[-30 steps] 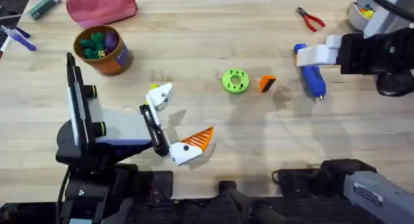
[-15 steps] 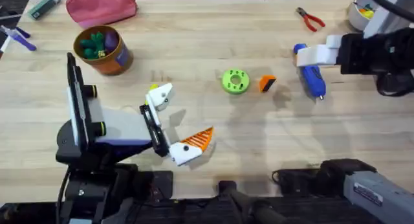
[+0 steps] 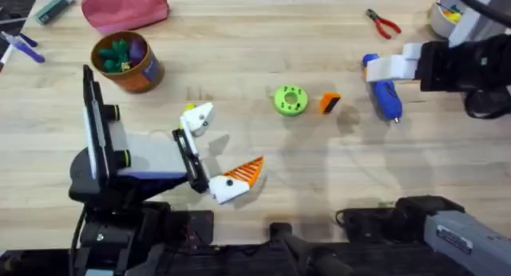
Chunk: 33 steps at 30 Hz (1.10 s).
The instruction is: Pick up the gripper from the table and insert it into the empty holder that is missing its gripper. Then pick up a screw, insert it into the mounting hole, and use the screwdriver to tighten it. Finally, clean up the table by picking up the vegetable and placing it into the bucket.
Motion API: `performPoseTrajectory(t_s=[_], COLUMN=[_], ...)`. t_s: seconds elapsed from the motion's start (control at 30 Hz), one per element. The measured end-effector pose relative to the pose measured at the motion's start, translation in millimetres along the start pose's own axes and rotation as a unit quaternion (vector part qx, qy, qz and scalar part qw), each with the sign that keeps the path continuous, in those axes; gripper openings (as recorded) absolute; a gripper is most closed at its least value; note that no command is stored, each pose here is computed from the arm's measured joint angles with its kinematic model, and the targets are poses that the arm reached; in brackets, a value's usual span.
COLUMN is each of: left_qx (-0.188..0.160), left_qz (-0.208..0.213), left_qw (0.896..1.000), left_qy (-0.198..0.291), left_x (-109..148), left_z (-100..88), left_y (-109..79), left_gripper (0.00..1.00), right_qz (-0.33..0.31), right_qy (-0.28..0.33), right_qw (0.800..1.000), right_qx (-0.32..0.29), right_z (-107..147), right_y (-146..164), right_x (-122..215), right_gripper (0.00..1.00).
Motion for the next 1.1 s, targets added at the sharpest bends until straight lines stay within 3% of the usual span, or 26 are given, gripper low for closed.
performPoseTrajectory(t_s=[0.73, 1.1], left_qx=[0.000, 0.001], left_qz=[0.000, 0.000], left_qw=[1.000, 1.000], left_qy=[0.000, 0.000], left_x=[0.0, 0.0], left_z=[0.0, 0.1], left_y=[0.0, 0.0], left_gripper=[0.950, 0.950], right_qz=[0.010, 0.043], right_qy=[0.022, 0.101], right_qw=[1.000, 0.994], right_qx=[-0.013, 0.026], right_z=[6.1, 9.0], right_y=[2.1, 45.8], right_x=[-0.4, -7.3], right_gripper=[0.994, 0.994])
Point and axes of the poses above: each hand's point on the last joint's axis, 136 mm out from that joint toward the fingers, its own x axis back along the fingers, its own y axis along the line the jaws close on, z = x × y, the point moved 10 cm from there along x, back along the fingers, and after that the axes turned 3 degrees about x, right-handed, at the moved point
